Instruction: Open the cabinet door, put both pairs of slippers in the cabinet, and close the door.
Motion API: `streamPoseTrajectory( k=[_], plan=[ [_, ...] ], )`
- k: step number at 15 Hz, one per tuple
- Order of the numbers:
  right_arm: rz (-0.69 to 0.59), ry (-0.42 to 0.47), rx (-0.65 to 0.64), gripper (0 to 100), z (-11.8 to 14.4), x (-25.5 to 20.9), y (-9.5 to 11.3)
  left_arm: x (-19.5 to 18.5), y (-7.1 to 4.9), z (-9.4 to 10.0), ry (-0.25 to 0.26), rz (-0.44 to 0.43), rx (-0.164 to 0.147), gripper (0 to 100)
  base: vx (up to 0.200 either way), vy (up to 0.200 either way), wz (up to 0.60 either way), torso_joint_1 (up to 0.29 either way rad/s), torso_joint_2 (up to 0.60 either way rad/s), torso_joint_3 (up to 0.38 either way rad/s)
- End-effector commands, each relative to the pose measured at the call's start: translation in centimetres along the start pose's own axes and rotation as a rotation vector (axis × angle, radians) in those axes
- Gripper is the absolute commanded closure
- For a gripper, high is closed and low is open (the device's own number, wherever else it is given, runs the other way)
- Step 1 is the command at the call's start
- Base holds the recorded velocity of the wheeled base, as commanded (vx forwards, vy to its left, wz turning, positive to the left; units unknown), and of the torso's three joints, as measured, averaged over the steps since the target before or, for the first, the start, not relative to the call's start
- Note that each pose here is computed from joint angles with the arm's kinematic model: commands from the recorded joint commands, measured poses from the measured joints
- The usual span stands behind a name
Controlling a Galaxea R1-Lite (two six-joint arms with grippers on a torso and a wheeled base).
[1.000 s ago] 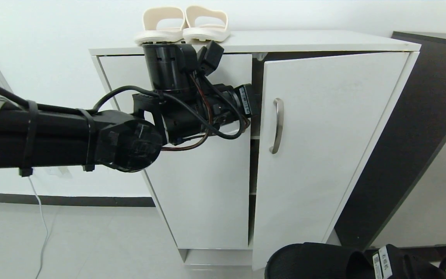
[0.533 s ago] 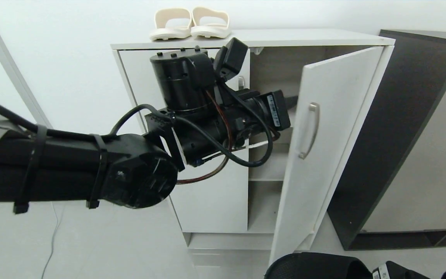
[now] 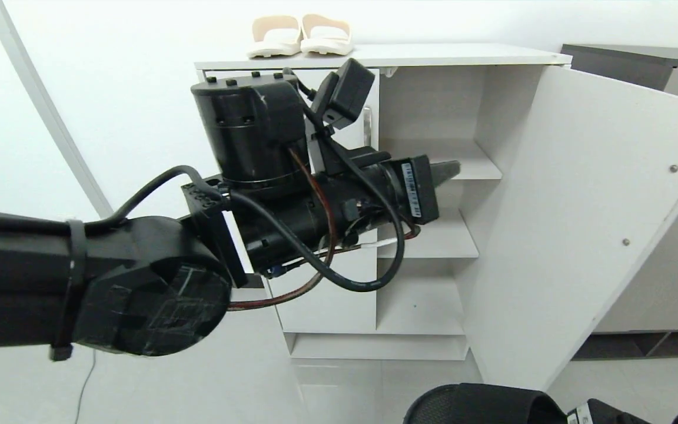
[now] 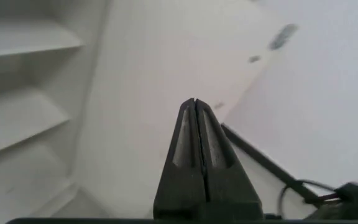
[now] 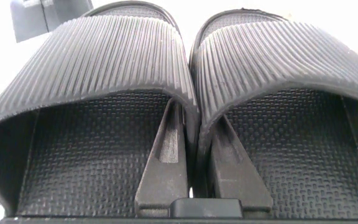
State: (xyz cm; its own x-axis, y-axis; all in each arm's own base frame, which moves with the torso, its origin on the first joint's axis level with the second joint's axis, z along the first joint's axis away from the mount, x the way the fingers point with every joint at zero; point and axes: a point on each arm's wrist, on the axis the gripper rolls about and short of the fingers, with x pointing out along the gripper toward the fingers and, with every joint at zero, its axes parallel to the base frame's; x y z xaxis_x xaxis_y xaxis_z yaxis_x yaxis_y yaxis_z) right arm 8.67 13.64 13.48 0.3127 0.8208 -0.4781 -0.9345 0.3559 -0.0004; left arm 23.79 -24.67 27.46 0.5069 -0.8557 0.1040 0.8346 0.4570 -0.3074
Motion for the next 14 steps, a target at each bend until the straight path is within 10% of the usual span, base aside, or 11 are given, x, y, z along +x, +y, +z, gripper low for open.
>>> streamPoseTrajectory(
  k=[1,5,8,10,14],
  plan=[
    [-0.056,-0.013,0.029,100,1.0,0.7,-1.0,-4.4,0.3,2.3,-0.016,0.151,0.095,100,0.000,0.000,0.00,0.000,0.00,0.000],
    [-0.443,-0.150,0.283,100,6.3,2.9,-3.7,-14.4,-1.1,4.2,-0.052,0.512,0.176,100,0.000,0.000,0.00,0.000,0.00,0.000],
    [-0.689,-0.178,0.397,100,8.2,6.2,-5.6,-23.3,-2.2,2.5,-0.028,0.818,0.296,100,0.000,0.000,0.00,0.000,0.00,0.000],
    [-0.866,-0.178,0.429,100,8.0,8.6,-7.2,-29.3,-4.0,0.6,-0.093,0.996,0.354,100,0.000,0.000,0.00,0.000,0.00,0.000],
    [-0.898,-0.201,0.424,100,7.6,9.6,-7.8,-35.5,-6.6,-7.9,-0.165,1.268,0.365,100,0.000,0.000,0.00,0.000,0.00,0.000]
  ],
)
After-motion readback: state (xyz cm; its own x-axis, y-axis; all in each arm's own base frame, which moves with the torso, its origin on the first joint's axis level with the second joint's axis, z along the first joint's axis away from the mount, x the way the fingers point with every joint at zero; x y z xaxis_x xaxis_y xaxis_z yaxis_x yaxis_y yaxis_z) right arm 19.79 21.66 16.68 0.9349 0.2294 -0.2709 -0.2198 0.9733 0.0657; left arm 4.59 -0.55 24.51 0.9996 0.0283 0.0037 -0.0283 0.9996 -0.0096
